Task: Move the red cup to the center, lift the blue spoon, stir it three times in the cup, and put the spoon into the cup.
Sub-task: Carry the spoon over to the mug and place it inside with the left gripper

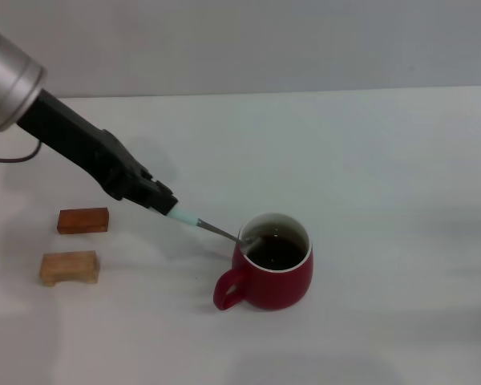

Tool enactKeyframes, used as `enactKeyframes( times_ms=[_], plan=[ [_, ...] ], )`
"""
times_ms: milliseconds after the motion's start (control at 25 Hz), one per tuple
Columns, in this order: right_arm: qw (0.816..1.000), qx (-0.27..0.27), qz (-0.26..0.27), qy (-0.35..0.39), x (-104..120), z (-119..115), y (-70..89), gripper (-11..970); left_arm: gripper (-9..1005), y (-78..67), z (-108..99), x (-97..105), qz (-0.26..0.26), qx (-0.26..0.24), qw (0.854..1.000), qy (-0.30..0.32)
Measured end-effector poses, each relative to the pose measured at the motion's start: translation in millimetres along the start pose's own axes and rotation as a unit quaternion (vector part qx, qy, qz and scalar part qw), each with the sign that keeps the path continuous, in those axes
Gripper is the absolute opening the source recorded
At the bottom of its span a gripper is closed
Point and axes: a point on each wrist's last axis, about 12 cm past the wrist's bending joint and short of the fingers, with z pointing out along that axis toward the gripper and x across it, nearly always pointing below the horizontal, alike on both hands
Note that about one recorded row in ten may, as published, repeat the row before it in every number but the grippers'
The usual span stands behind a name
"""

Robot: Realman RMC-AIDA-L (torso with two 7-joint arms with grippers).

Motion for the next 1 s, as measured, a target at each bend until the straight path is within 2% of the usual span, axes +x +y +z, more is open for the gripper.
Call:
enactKeyframes(
  times_ms=[320, 1000],
  plan=[
    [1.000, 0.009, -0.001, 0.013, 3, -2, -3.2, -1, 134, -13.5, 21, -23, 0.034, 0.009, 0.999, 0.028],
    [1.000, 0.012, -0.002, 0.018, 6, -9, -5.1, 0, 134, -18.3, 44, -54, 0.058, -0.046, 0.995, 0.060]
  ],
)
